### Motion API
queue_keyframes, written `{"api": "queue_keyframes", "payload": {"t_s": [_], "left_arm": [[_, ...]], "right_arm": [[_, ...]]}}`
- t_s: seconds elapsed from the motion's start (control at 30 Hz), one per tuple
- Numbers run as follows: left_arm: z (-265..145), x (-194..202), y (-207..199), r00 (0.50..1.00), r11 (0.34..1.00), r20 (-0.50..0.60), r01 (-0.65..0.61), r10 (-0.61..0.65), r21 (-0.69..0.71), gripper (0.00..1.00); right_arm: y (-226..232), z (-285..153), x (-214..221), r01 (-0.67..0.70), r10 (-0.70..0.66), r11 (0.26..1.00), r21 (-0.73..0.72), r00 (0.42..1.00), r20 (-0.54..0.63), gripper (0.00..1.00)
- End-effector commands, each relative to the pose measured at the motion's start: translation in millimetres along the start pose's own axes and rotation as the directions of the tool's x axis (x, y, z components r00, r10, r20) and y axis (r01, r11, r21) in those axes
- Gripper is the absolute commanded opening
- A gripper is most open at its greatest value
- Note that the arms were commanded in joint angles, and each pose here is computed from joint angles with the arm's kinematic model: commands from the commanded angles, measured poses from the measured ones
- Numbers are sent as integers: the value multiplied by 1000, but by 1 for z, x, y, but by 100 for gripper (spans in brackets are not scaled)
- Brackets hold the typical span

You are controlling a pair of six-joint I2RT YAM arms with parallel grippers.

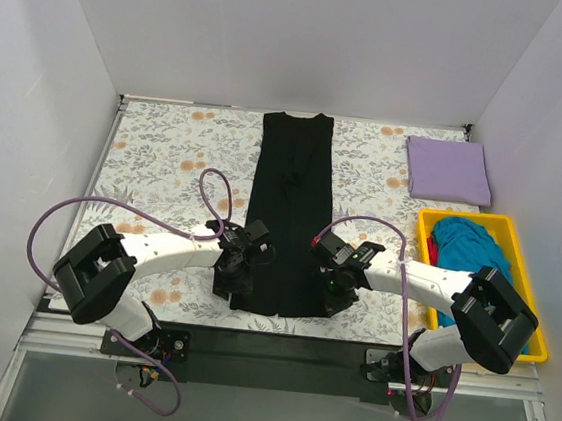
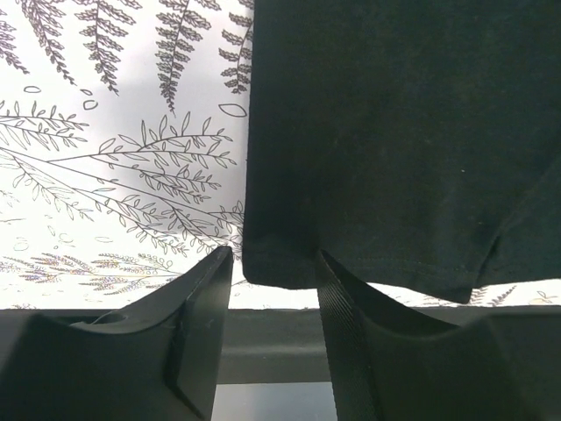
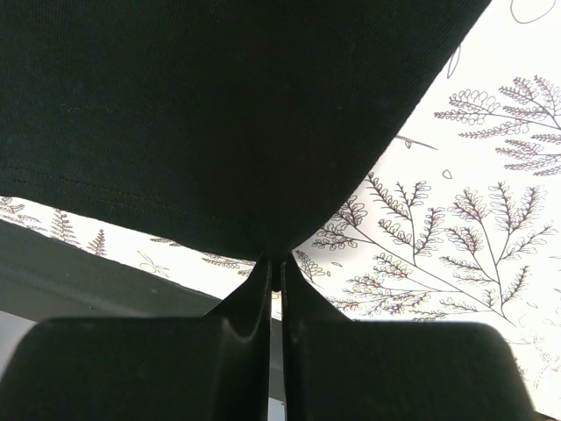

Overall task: Fold and stack the t-shirts
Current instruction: Fold the tshirt

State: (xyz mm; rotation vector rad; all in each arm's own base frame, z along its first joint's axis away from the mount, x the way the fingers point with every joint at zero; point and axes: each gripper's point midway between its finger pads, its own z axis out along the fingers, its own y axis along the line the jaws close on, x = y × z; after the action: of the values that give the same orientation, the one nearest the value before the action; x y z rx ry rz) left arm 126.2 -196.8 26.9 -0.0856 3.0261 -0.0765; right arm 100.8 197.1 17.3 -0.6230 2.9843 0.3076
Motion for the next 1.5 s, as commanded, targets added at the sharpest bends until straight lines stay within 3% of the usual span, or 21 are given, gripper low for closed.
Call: {"api": "queue_keyframes", "payload": {"t_s": [0.0,0.67,0.8,0.83,0.87,1.13,1.3,1.47], "left_arm": [[-1,1,-2,1000,1000,-7,-6,6,3,41],[15,24,6,993,998,-115,-46,40,-53,37],[17,25,7,991,997,-124,-49,41,-65,19],[17,26,9,991,996,-128,-48,39,-71,5],[15,26,8,991,997,-127,-42,33,-71,0],[-5,40,14,988,999,-157,-12,5,-45,0],[-20,-1,-8,996,1000,-87,-17,17,1,0],[-35,-86,-23,998,997,54,4,-9,77,0]], "right_arm": [[-5,-1,1,4,-4,1000,25,1000,6,1],[-1,-5,-5,16,-17,1000,10,1000,24,1],[-1,-7,-5,18,-19,1000,10,999,30,1],[-1,-6,-5,20,-20,1000,10,999,30,1],[-2,-7,-4,18,-19,1000,9,999,28,1],[-3,-20,-3,47,-48,999,5,998,46,1],[-4,-43,-47,62,-61,998,-5,989,134,1],[-23,-74,-121,31,-38,999,31,962,271,1]]}}
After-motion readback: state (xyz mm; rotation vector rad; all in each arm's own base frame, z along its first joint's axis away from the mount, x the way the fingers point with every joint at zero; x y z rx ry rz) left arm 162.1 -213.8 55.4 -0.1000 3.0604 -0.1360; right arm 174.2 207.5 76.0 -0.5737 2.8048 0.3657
